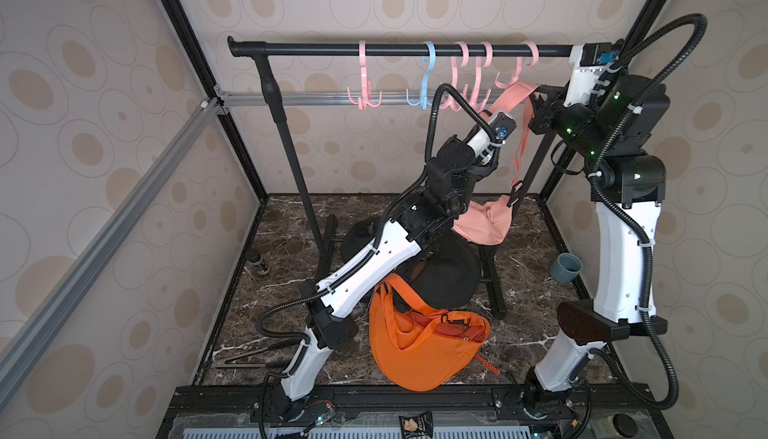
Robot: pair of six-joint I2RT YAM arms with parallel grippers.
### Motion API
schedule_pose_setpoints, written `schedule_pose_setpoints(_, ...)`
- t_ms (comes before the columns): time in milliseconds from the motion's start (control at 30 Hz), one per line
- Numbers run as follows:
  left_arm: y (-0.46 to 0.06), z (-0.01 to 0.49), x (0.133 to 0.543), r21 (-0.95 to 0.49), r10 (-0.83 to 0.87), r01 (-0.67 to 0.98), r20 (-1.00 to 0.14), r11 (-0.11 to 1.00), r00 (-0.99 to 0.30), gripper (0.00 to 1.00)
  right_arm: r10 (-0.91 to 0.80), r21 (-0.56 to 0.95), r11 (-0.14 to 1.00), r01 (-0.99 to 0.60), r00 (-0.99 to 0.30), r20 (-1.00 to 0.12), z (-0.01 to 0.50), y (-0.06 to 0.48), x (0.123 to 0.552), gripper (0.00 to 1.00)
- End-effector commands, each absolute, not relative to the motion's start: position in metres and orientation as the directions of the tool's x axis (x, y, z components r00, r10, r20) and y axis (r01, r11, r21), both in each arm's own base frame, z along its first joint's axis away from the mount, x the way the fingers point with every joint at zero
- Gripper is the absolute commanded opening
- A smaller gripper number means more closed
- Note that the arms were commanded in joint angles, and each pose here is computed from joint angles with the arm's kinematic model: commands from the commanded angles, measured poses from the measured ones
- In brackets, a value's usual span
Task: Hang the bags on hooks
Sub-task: Hang the bag on the hook.
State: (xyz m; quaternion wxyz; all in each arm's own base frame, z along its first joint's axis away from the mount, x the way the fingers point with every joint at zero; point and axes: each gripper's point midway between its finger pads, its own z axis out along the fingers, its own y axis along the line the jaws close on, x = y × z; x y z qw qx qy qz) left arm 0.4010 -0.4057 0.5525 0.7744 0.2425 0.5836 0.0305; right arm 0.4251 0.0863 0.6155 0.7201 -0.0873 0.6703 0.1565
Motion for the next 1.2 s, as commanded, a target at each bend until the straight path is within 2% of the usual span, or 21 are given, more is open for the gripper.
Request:
schedule_pose_setpoints(0, -0.397, 0.550, 0.405, 0.395, 0.329, 0.225, -0.901, 0.891, 0.282, 0.00, 0.136, 0.093, 0.944, -0.316, 0.117, -0.984, 0.635, 0.074, 0.415, 0.00)
schedule_pose_setpoints(600, -0.417, 0.520, 0.403, 0.377, 0.317, 0.353, -0.923, 0.856, 0.217, 0.00, 0.206, 0.165, 0.898, -0.408, 0.057, -0.977, 0.621, 0.088, 0.400, 0.00)
schedule_pose_setpoints(667, -0.420, 0.519, 0.400, 0.379, 0.317, 0.374, -0.923, 0.846, 0.218, 0.15, 0.214, 0.175, 0.893, -0.415, 0.049, -0.976, 0.619, 0.090, 0.401, 0.00)
schedule_pose_setpoints(900, -0.425, 0.500, 0.400, 0.404, 0.360, 0.399, -0.915, 0.823, 0.184, 0.29, 0.242, 0.220, 0.882, -0.417, 0.001, -0.970, 0.606, 0.091, 0.409, 0.00)
schedule_pose_setpoints(1167, -0.427, 0.489, 0.399, 0.420, 0.384, 0.418, -0.907, 0.806, 0.171, 0.30, 0.264, 0.239, 0.875, -0.422, 0.002, -0.964, 0.610, 0.091, 0.404, 0.00)
